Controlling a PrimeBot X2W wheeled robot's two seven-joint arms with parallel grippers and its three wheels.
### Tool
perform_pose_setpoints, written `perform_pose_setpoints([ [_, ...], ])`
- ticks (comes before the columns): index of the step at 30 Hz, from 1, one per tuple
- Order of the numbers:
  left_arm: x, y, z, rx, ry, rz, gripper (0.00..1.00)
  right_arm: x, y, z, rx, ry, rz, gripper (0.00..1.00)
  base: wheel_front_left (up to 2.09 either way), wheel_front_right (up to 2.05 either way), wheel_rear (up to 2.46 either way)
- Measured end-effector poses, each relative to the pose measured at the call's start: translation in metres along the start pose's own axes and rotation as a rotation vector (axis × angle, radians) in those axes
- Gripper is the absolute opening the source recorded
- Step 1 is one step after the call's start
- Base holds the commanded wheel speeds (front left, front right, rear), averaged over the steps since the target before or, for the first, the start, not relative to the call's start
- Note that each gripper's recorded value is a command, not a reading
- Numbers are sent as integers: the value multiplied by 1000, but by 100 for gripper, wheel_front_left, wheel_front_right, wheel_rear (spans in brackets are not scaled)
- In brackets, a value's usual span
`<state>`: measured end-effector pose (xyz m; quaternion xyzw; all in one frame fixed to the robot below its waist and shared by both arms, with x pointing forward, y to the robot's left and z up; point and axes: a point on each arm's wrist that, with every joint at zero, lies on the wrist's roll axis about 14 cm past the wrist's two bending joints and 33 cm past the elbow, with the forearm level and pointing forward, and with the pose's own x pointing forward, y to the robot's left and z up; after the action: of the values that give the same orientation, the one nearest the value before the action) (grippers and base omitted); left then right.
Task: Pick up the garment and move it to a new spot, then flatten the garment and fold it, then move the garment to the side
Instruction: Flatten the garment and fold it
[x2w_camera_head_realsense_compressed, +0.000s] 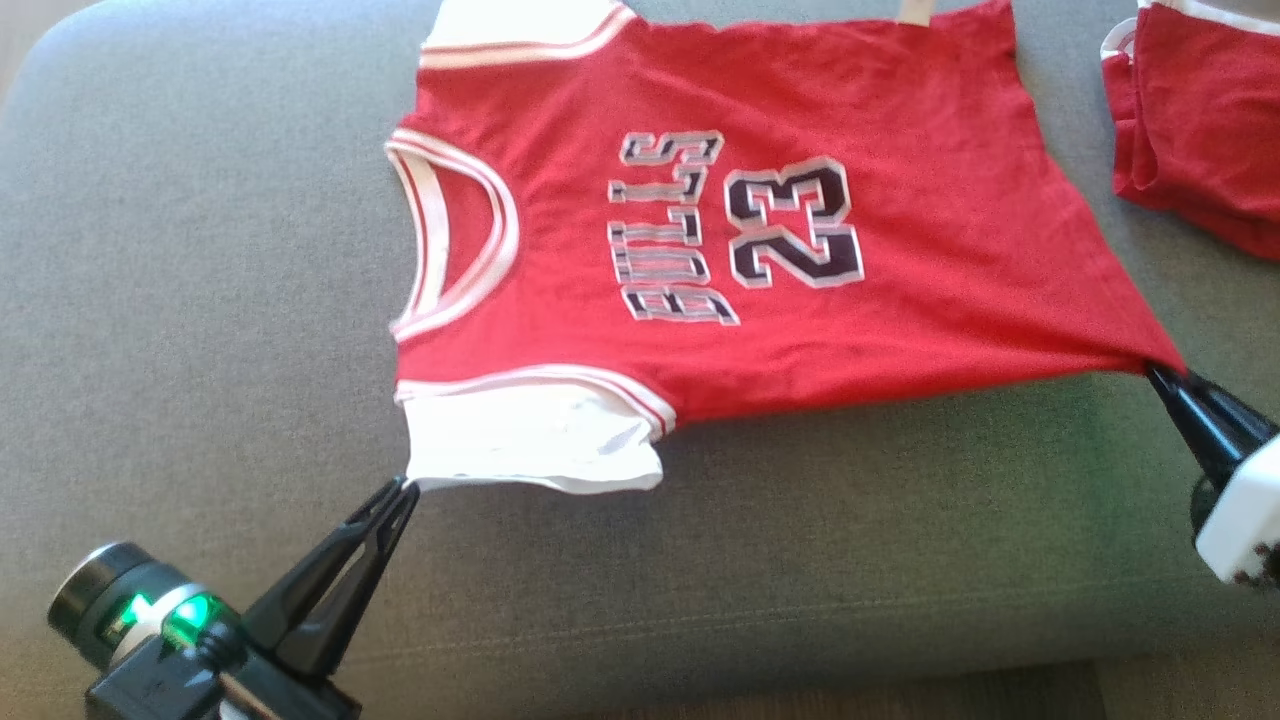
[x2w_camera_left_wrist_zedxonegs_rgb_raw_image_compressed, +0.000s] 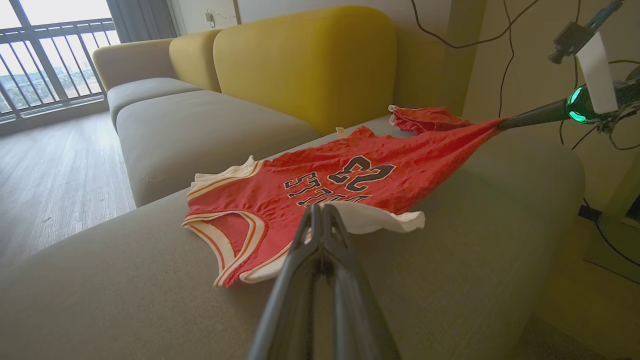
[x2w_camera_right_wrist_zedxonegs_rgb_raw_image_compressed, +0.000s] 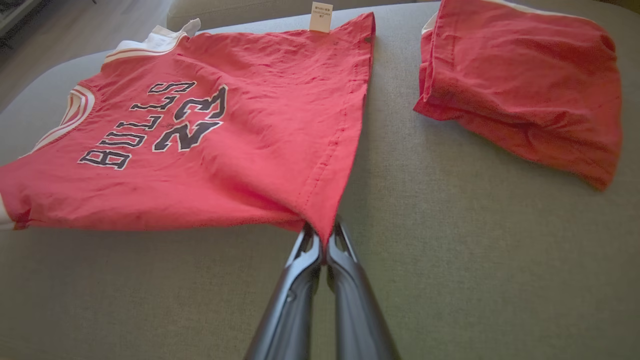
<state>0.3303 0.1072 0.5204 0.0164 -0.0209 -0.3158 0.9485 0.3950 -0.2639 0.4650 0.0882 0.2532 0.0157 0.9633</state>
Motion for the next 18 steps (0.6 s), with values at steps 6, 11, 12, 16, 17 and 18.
perform_pose_setpoints([
  [6, 5, -1, 17, 22, -50, -29, 0, -6, -3, -4, 7, 31, -25, 0, 0, 0, 0],
  [11, 32, 2, 17, 23, -81, -71, 0, 10, -3, -18, 28, 104, -32, 0, 0, 0, 0],
  [12, 37, 4, 17, 29, -84, -75, 0, 14, -3, -17, 31, 104, -33, 0, 0, 0, 0],
  [16, 59, 20, 14, 50, -99, -59, 0, 35, -1, -8, 45, 100, -31, 0, 0, 0, 0],
  [17, 65, 23, 14, 55, -106, -57, 0, 41, 0, -6, 49, 99, -27, 0, 0, 0, 0],
  [18, 70, 27, 15, 61, -113, -54, 0, 46, 1, -4, 53, 99, -24, 0, 0, 0, 0],
])
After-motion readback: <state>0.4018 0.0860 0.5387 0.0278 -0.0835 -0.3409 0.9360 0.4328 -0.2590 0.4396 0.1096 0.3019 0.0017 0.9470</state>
